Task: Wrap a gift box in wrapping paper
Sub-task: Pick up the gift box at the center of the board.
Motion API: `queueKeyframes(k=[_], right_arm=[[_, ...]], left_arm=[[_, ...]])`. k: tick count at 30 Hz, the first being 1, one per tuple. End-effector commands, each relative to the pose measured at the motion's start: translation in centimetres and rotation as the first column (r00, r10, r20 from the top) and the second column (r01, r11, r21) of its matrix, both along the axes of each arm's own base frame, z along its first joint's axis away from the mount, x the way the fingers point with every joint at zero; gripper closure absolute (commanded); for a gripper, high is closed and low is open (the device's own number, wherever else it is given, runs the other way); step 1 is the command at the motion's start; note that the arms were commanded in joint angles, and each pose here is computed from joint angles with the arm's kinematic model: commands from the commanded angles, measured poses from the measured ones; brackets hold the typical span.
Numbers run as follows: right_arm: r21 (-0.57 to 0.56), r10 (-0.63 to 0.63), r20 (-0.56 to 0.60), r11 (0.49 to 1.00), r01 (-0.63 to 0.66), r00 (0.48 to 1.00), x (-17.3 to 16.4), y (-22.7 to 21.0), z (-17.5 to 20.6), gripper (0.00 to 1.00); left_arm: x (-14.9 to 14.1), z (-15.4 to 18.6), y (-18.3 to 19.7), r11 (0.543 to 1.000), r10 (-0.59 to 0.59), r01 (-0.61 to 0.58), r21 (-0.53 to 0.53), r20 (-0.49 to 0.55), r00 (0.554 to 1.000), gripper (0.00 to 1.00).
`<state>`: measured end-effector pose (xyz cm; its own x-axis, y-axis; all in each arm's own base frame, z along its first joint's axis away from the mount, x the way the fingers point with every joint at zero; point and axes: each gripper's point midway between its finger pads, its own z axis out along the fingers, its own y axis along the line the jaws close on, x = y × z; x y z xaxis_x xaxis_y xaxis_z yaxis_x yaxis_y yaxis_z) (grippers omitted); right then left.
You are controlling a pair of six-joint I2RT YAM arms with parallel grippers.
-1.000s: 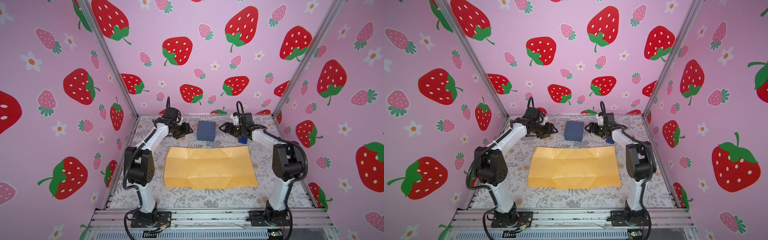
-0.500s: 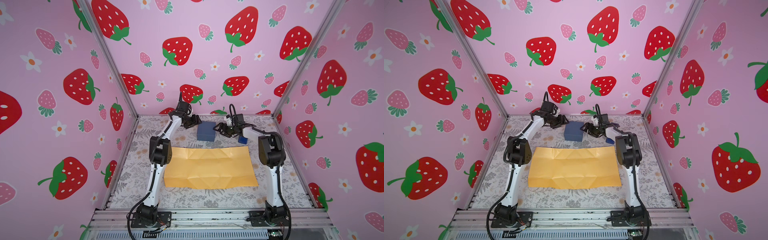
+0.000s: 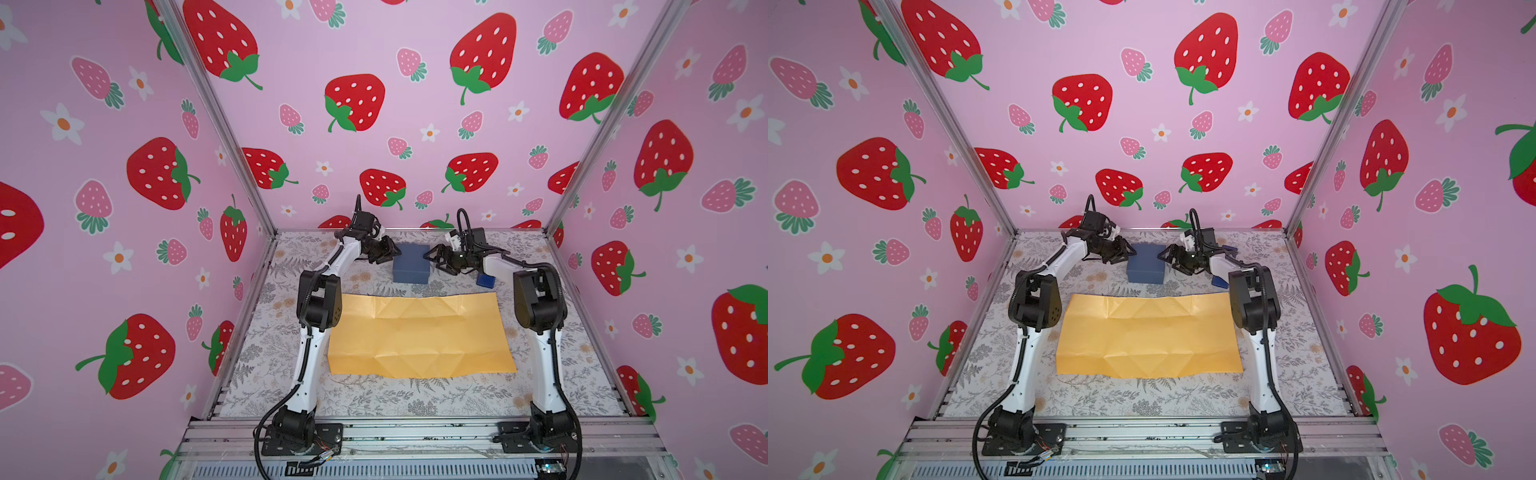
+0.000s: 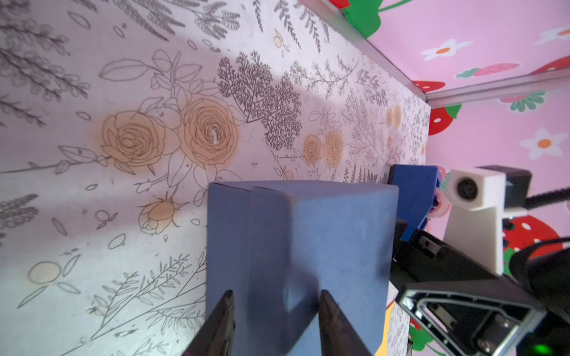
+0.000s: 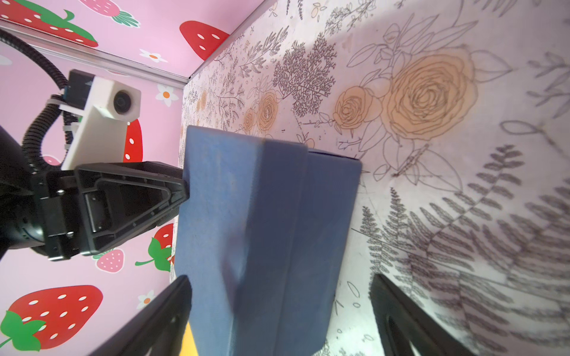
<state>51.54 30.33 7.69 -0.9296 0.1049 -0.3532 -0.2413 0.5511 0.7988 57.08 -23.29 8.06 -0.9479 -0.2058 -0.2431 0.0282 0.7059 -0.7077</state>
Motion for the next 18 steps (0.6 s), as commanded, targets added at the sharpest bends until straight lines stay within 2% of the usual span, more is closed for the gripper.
queueKeyframes(k=[1,4,5,18], right_arm=[[0.021,0.019,-0.015,1.000,-0.019,1.000,-0.1,0.7,-0.8,0.06],[0.034,0.041,-0.020,0.999,-0.040,0.999,-0.5,1.5,-1.1,0.04],[0.044,0.054,-0.026,0.998,-0.053,0.998,-0.7,1.9,-1.3,0.00],[0.052,0.128,-0.075,0.991,-0.125,0.989,-2.5,6.3,-2.9,0.00]], left_arm=[[-0.6,-4.0,2.8,0.997,0.072,-0.075,-0.018,-0.132,0.989,0.58],[-0.8,-4.5,3.5,0.997,0.069,-0.074,-0.028,-0.149,0.986,0.60],[-0.9,-4.7,3.8,0.997,0.070,-0.076,-0.034,-0.159,0.985,0.60],[-1.9,-7.8,6.9,0.987,0.099,-0.129,-0.098,-0.263,0.960,0.67]])
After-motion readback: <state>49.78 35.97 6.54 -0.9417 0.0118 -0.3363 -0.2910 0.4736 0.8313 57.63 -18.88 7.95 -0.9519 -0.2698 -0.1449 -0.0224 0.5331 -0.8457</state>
